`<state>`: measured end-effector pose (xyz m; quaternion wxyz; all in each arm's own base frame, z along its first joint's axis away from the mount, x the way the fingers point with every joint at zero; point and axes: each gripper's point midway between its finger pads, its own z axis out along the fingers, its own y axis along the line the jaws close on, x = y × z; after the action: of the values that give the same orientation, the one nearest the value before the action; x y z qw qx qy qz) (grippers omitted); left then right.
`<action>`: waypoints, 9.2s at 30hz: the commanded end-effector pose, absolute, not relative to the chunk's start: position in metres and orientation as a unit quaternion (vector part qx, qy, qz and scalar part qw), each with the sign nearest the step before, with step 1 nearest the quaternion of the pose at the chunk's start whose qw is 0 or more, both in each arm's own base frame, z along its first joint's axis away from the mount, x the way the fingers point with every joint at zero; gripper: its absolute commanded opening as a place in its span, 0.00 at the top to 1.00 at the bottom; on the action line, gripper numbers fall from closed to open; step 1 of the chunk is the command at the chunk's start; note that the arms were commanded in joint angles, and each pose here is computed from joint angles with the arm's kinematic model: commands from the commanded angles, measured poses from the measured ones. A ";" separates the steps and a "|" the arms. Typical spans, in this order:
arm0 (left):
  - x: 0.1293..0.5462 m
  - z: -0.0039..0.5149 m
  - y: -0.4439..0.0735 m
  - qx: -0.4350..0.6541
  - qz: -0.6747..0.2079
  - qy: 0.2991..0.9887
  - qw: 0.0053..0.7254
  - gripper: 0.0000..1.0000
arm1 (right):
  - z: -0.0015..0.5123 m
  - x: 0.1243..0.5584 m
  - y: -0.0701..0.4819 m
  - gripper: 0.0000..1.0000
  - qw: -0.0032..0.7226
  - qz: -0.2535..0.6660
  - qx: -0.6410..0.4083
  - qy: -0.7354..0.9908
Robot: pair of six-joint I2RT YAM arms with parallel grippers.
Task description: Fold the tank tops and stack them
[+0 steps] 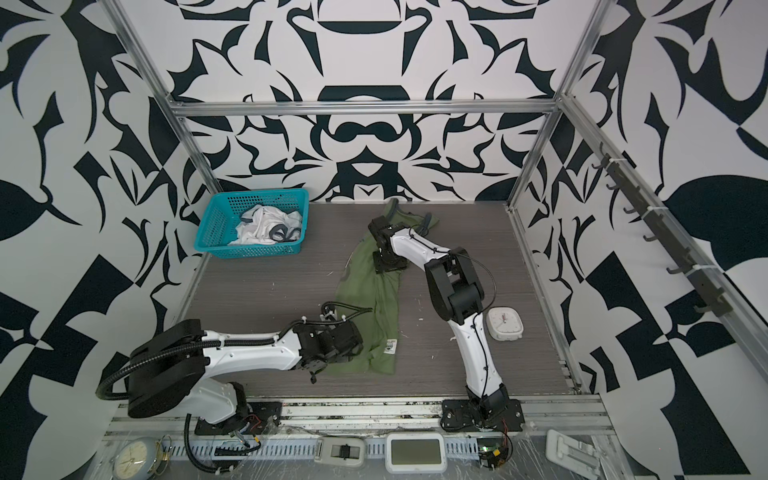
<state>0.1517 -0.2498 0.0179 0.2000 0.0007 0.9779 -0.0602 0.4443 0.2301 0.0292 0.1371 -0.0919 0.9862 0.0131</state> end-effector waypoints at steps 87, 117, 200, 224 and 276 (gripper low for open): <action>0.114 0.024 -0.176 -0.147 -0.136 0.973 0.117 0.32 | 0.023 0.090 0.236 0.54 0.035 0.246 0.041 0.968; 0.217 0.139 -0.283 -0.074 -0.209 0.951 0.217 1.00 | 0.138 0.194 0.195 1.00 0.161 0.233 0.020 0.959; 0.428 0.048 -0.284 -0.114 -0.154 0.965 0.181 0.42 | 0.087 0.454 0.200 0.96 0.153 0.235 0.024 0.960; 0.426 0.050 -0.272 -0.137 -0.176 0.957 0.186 0.41 | 0.061 0.476 0.179 1.00 0.176 0.324 0.109 0.923; 0.311 0.008 -0.264 -0.116 -0.240 0.960 0.089 0.57 | 0.025 0.311 0.178 0.78 0.098 0.290 0.107 0.946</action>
<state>0.3267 -0.2676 0.0311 0.1242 -0.1126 0.9491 -0.2665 0.3137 0.1796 0.0249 0.0926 0.1038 0.9456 0.2940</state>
